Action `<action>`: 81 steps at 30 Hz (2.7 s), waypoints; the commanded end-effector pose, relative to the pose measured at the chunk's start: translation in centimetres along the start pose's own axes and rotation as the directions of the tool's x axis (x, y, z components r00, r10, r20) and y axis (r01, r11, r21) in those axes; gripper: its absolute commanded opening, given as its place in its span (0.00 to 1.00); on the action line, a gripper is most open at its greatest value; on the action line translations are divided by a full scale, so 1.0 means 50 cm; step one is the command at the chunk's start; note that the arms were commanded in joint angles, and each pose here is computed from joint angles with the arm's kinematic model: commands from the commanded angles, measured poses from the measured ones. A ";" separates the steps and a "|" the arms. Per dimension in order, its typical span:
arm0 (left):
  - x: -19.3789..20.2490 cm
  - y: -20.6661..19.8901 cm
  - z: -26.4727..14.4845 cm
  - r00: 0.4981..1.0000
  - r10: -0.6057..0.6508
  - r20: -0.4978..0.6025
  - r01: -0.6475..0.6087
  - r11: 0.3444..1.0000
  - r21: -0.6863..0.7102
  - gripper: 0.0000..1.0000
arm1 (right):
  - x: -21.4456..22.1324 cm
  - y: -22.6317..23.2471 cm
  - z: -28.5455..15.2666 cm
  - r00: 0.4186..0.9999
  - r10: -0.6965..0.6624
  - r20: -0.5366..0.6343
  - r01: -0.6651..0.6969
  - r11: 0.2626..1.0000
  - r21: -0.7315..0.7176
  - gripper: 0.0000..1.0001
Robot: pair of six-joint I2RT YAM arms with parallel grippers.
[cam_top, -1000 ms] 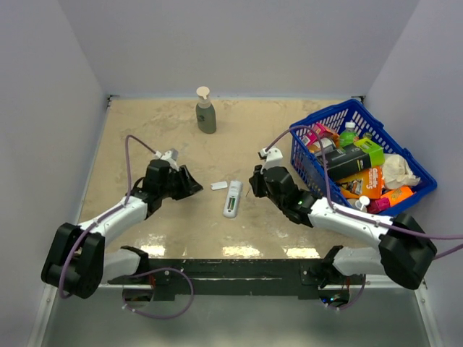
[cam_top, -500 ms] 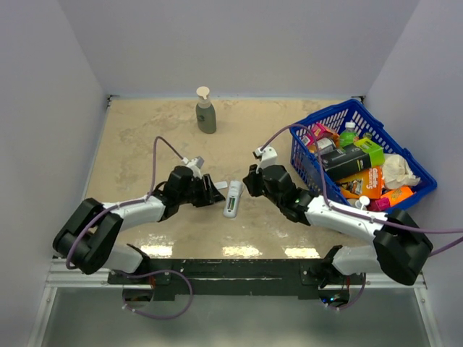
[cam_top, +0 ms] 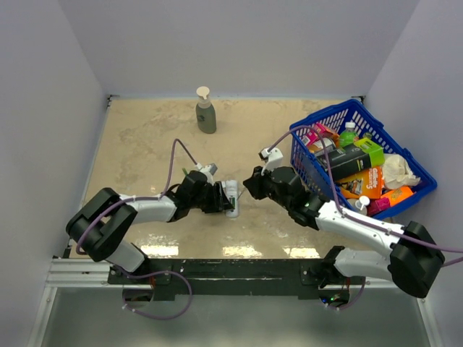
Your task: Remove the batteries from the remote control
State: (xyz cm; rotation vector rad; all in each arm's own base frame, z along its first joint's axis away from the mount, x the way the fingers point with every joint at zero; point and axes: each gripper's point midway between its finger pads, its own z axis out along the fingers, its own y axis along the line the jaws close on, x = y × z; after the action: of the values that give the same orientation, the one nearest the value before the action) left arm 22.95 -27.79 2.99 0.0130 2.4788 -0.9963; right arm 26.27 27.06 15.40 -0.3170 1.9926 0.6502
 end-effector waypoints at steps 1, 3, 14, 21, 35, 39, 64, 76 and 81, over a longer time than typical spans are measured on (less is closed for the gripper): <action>-0.041 -0.042 -0.009 0.997 -0.003 0.083 -0.001 0.999 0.051 0.47 | -0.033 0.006 -0.029 0.999 0.012 0.037 -0.012 1.000 -0.004 0.00; -0.057 -0.050 -0.020 0.993 -0.010 0.116 0.004 0.999 0.049 0.47 | -0.044 0.003 -0.039 0.999 -0.002 0.049 0.002 1.000 0.002 0.00; -0.093 -0.039 -0.035 0.986 -0.039 0.164 0.047 0.998 -0.044 0.47 | -0.042 0.033 -0.037 0.997 -0.044 0.068 0.050 0.994 -0.096 0.00; -0.096 -0.021 -0.029 0.986 -0.068 0.153 0.075 0.997 -0.036 0.45 | -0.028 0.033 -0.025 0.997 -0.059 0.050 0.064 0.993 -0.103 0.00; -0.065 -0.003 0.016 0.995 -0.063 0.073 0.065 0.997 -0.030 0.40 | -0.008 0.032 0.001 0.994 -0.099 0.050 0.104 0.988 -0.117 0.00; -0.066 -0.003 0.021 0.995 -0.064 0.071 0.066 0.997 -0.028 0.38 | -0.007 0.024 0.005 0.991 -0.118 0.058 0.123 0.987 -0.099 0.00; -0.043 -0.014 0.030 0.992 -0.115 0.042 0.114 0.993 0.025 0.17 | 0.101 0.048 0.014 0.979 -0.199 -0.047 0.180 0.948 -0.261 0.00; -0.035 -0.010 0.032 0.991 -0.132 0.034 0.131 0.991 0.020 0.16 | 0.146 -0.010 0.000 0.996 -0.031 -0.080 0.021 0.993 -0.118 0.00; -0.035 -0.014 0.033 0.990 -0.135 0.033 0.134 0.991 0.026 0.15 | 0.149 0.008 0.013 0.995 -0.057 -0.082 0.043 0.985 -0.168 0.00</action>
State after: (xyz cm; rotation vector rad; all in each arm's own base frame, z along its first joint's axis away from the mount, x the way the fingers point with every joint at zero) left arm 25.09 -27.47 2.34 -0.1855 2.5006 -0.9768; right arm 25.58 28.39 14.70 -0.4190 1.8085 0.7806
